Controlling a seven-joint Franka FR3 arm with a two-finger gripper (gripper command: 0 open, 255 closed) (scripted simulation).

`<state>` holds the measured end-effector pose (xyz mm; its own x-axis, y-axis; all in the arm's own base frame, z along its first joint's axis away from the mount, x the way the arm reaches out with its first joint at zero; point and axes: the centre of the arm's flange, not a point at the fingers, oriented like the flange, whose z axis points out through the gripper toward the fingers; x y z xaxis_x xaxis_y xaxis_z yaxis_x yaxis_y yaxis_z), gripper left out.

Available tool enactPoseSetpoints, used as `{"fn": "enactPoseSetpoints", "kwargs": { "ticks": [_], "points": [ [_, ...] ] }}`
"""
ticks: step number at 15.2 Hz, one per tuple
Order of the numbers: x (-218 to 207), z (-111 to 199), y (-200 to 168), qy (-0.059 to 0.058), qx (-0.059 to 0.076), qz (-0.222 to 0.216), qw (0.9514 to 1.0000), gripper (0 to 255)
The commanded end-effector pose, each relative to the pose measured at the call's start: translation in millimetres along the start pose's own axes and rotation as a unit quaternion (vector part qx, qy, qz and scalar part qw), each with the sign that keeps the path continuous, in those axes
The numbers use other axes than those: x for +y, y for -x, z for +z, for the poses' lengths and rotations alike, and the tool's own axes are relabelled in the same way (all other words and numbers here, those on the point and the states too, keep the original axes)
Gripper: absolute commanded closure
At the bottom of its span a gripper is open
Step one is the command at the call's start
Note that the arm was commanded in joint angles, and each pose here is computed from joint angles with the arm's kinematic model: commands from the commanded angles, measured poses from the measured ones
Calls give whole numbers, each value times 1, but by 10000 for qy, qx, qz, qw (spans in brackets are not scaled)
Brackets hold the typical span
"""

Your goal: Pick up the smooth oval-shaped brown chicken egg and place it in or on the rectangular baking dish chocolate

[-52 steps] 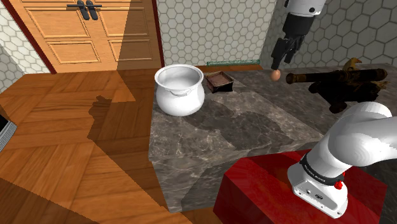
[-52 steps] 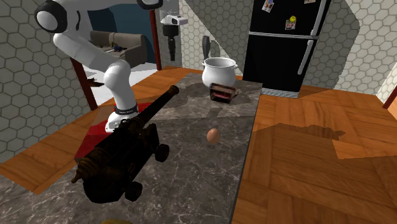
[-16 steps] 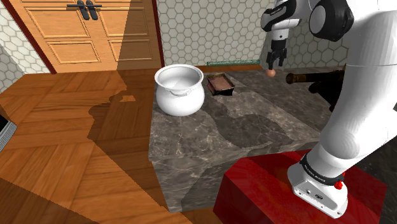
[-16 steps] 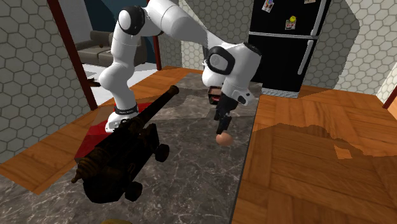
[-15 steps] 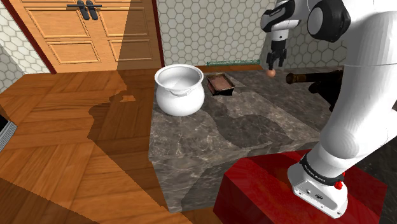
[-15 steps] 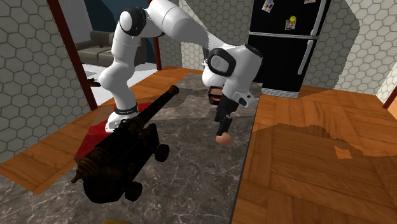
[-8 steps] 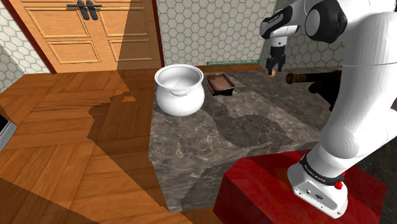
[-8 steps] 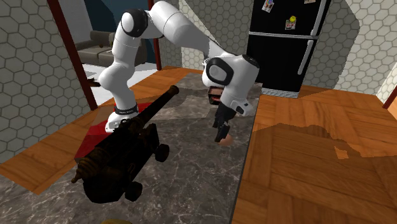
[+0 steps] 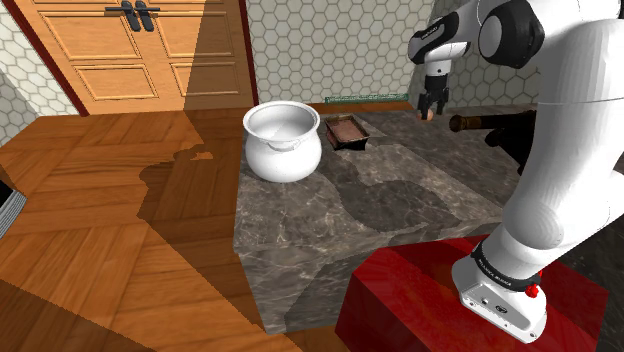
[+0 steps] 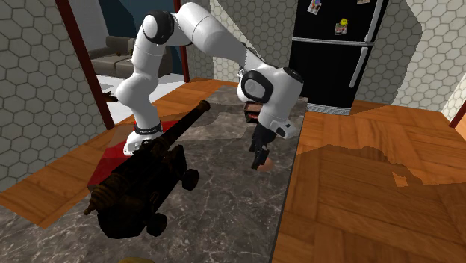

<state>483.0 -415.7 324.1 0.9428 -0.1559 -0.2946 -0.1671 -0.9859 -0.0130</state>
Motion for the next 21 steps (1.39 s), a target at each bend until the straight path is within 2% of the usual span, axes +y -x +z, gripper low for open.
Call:
{"fn": "enactPoseSetpoints", "kwargs": {
  "ticks": [1,10,11,15,16,21],
  "points": [
    [0,0,0,0,0,0,10000,255],
    [0,0,0,0,0,0,10000,255],
    [0,0,0,0,0,0,10000,0],
    [31,-33,-32,-663,188,57,9976,0],
    [38,-40,-39,-798,226,68,9965,0],
    [34,-14,-40,-798,226,68,9965,0]
  ]
}}
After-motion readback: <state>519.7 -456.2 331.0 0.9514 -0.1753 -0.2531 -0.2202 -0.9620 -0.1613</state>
